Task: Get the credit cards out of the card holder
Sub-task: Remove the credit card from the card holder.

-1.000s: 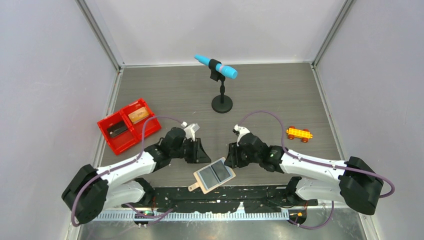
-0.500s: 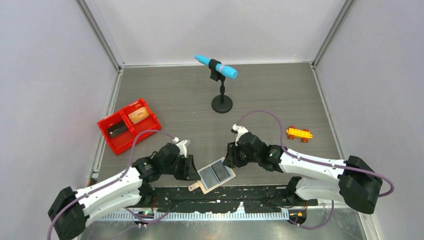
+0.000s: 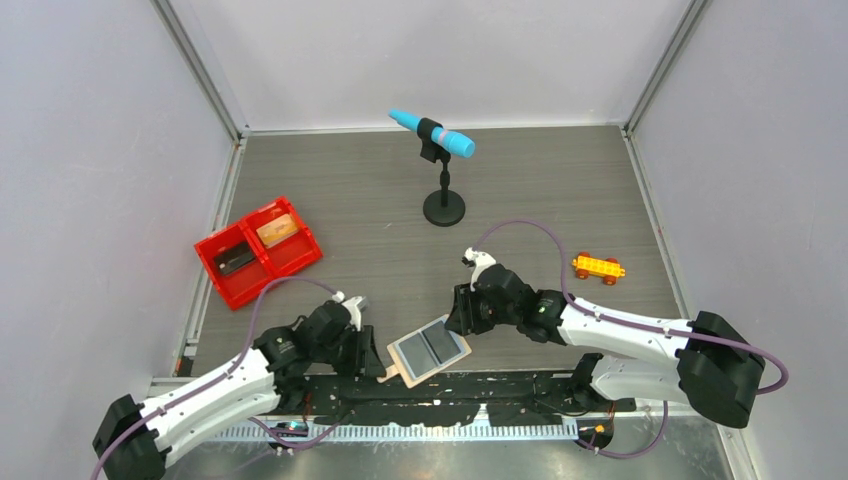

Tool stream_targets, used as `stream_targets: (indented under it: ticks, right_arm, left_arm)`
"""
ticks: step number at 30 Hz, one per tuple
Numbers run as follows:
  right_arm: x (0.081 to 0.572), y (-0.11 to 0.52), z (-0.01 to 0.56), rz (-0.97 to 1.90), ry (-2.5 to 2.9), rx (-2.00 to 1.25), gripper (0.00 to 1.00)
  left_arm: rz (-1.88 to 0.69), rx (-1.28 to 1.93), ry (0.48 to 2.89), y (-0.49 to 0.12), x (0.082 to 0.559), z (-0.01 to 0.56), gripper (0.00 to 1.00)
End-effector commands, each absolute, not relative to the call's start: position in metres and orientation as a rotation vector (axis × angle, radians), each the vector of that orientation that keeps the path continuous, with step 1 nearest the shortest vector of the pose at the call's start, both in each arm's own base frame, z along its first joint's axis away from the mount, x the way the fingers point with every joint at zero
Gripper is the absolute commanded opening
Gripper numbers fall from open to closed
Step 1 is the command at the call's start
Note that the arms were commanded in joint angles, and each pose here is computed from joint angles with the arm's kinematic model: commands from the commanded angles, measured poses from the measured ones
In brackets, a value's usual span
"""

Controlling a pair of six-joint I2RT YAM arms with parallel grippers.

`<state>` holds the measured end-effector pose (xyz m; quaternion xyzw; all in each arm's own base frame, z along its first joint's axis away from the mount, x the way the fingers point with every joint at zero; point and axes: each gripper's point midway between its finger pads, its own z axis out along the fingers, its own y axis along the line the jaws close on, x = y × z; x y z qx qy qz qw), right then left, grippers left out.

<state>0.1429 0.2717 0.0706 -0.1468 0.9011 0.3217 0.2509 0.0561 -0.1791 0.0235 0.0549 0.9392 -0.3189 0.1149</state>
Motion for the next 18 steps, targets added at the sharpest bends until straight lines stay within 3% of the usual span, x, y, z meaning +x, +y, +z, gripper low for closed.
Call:
stream_targets:
  ticks: [1,6,12,18]
  right_arm:
    - [0.150,0.280,0.084,0.907,2.381,-0.411,0.45]
    - [0.150,0.278,0.084,0.899,2.374,-0.408,0.45]
    - [0.153,0.276,0.085,0.883,2.367,-0.404,0.45]
    - [0.161,0.275,0.095,0.842,2.334,-0.399,0.45]
  left_arm:
    - [-1.068,0.139,2.728,-0.195,0.054,0.028,0.40]
    - [-1.114,0.148,2.720,-0.202,0.055,0.032,0.31]
    - [-1.114,0.155,2.692,-0.206,0.061,0.037,0.00]
    - [-1.034,0.120,2.603,-0.211,0.089,0.048,0.00]
